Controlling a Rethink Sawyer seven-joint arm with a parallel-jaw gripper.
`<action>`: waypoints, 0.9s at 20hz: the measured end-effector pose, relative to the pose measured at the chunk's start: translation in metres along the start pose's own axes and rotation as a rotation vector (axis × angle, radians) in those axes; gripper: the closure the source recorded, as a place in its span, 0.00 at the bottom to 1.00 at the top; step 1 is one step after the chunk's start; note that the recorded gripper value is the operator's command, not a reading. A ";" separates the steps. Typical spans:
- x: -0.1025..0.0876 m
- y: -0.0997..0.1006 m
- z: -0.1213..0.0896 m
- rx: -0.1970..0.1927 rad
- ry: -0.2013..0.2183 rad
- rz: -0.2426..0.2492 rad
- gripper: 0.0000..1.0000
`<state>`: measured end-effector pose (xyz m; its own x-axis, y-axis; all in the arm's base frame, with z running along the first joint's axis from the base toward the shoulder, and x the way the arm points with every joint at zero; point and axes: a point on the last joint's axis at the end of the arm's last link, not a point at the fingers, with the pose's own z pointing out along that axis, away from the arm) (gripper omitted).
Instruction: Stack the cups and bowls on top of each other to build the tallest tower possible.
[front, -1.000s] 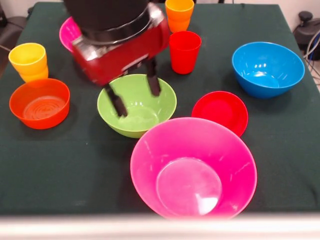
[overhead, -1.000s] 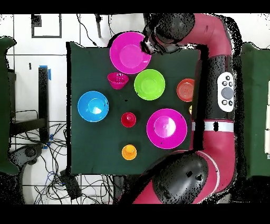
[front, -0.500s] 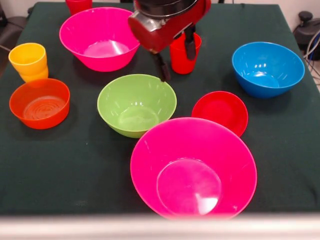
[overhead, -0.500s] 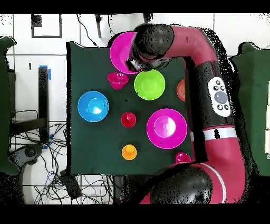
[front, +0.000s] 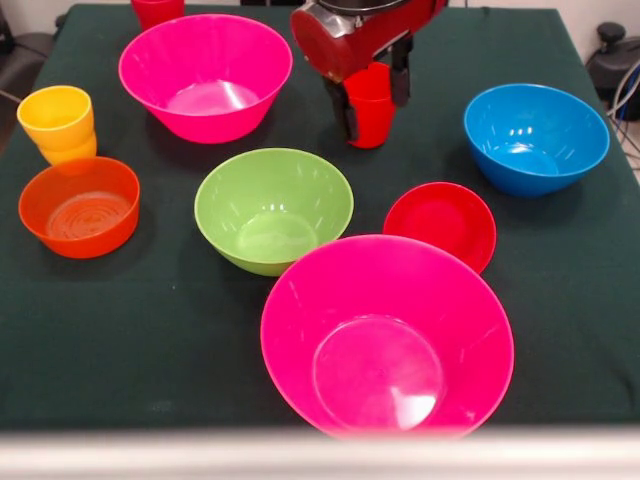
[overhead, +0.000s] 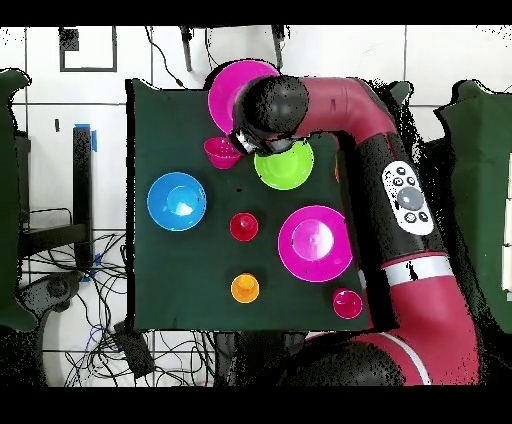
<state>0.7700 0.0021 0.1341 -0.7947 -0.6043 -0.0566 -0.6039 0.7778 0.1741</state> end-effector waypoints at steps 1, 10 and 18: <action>0.001 0.002 0.001 0.009 -0.004 0.006 0.00; 0.003 0.027 0.011 0.077 -0.068 0.018 0.00; -0.002 0.048 0.026 0.110 -0.121 -0.019 0.00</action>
<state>0.7410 0.0448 0.1169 -0.7809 -0.5989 -0.1777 -0.6164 0.7849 0.0631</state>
